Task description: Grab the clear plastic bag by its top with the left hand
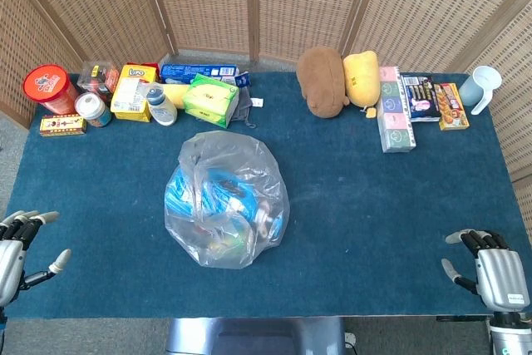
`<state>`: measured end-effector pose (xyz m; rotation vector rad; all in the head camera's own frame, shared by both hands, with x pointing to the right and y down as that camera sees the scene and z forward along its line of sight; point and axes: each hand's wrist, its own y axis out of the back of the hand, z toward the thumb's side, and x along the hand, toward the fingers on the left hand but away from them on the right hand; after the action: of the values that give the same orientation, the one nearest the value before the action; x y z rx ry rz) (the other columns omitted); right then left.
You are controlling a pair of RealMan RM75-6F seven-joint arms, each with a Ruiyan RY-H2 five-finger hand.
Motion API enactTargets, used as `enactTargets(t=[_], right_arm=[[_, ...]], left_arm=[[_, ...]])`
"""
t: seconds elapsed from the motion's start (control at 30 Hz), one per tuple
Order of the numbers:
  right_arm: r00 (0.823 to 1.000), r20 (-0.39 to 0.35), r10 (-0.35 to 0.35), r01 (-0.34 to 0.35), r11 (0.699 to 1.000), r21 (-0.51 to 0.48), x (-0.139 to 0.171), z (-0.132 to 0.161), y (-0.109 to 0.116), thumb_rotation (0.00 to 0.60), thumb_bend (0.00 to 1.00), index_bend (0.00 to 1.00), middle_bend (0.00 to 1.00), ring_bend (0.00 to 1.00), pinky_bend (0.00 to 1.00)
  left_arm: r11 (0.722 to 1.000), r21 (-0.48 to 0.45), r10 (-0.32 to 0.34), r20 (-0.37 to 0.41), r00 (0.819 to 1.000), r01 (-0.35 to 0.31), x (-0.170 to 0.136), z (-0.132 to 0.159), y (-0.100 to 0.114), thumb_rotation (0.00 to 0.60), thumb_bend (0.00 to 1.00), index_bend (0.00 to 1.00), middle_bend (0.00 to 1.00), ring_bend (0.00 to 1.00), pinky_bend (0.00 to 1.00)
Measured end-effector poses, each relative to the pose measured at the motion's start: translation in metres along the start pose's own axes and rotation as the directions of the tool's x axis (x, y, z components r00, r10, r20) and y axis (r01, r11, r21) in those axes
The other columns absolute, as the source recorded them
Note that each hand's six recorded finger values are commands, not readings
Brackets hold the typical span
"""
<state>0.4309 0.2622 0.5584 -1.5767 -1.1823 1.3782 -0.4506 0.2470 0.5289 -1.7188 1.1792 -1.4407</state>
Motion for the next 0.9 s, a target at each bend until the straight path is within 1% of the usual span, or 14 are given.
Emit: enactTargets(t=[0.17,0.57,0.7,0.83,0.9], right_arm=[[1.0,-0.001,0.005,-0.005,1.0,-0.005,-0.001,0.003,-0.003,0.589,0.29,0.44,0.45,0.4,0.29],[1.0,-0.001,-0.012,0.012,1.0,-0.014,0.005,0.001,0.002,0.59,0.29,0.44,0.45,0.4,0.29],[1.0,-0.01,-0.009,0.009,1.0,-0.019,0.004,0.004,0.001,0.592,0.29,0.44,0.45,0.4,0.29],[1.0,-0.008,-0.014,0.014,1.0,-0.015,0.005,0.003,0.003,0.593,0.29,0.44,0.45,0.4,0.28],[1.0,-0.004,-0.019,0.019,1.0,-0.015,0.006,0.002,0.005,0.591,0.29,0.44,0.45,0.4,0.28]], left_arm=[[1.0,0.003,-0.015,-0.004,1.0,0.015,0.002,-0.002,-0.003,0.0,0.23,0.21,0.29,0.18,0.12],[1.0,-0.025,-0.006,0.008,1.0,0.007,0.0,-0.001,0.004,0.0,0.22,0.21,0.29,0.18,0.12],[0.997,-0.073,-0.021,0.015,1.0,0.022,0.001,-0.001,0.004,0.0,0.23,0.21,0.29,0.18,0.14],[0.988,-0.144,-0.057,0.027,0.998,0.06,0.006,-0.001,0.002,0.0,0.23,0.21,0.29,0.18,0.16],[0.979,-0.184,-0.086,0.034,0.996,0.091,0.01,-0.001,-0.001,0.0,0.23,0.21,0.28,0.18,0.16]])
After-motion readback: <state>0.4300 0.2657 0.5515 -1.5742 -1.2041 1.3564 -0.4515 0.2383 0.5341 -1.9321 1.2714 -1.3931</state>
